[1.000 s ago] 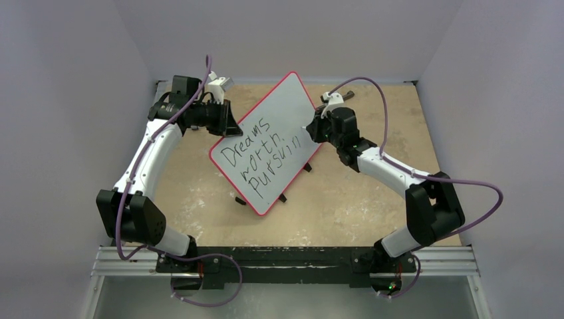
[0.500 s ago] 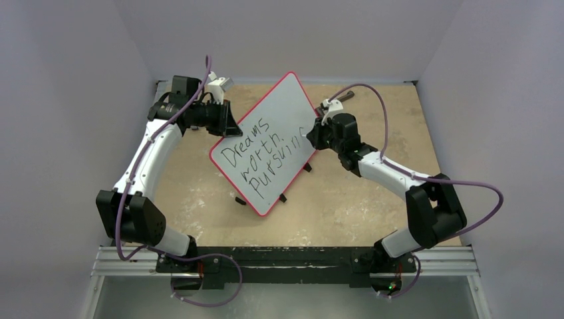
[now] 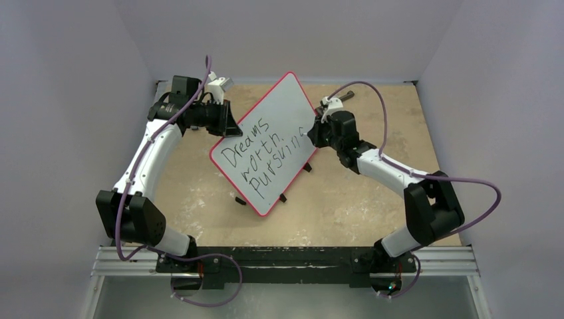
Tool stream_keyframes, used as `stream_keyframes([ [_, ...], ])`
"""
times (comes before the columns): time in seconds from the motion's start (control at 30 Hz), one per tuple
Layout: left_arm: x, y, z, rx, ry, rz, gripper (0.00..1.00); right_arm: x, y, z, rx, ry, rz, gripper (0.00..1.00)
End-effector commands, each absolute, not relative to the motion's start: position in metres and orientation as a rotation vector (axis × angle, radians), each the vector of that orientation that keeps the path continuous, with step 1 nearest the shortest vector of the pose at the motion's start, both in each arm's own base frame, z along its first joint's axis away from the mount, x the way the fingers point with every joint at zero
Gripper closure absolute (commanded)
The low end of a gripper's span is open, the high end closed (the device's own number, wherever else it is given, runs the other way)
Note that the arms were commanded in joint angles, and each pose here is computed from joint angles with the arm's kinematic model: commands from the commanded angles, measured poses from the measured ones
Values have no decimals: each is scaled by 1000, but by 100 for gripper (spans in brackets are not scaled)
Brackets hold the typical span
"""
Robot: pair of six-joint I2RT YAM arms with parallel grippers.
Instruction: Write a sentence on the whiteboard
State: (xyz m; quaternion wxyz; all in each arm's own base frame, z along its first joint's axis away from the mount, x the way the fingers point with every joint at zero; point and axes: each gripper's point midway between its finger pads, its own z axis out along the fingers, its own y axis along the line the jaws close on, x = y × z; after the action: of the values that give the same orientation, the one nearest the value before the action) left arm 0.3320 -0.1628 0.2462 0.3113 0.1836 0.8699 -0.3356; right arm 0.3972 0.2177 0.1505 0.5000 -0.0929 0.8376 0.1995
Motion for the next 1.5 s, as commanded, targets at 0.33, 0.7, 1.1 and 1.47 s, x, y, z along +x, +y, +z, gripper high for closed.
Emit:
stream_keyframes([
  [0.33,333,-169,276,577,2172,-851,100,425,227,186,-205,1948,477,100],
  [0.7,333,-169,276,576,2172,-857,100,420,225,182,-208,1947,482,100],
  [1.1,332,-169,277,579,2167,-852,100,418,225,179,-210,1954,480,100],
  [1.47,331,-169,278,582,2162,-854,100,409,220,162,-217,2000,466,100],
])
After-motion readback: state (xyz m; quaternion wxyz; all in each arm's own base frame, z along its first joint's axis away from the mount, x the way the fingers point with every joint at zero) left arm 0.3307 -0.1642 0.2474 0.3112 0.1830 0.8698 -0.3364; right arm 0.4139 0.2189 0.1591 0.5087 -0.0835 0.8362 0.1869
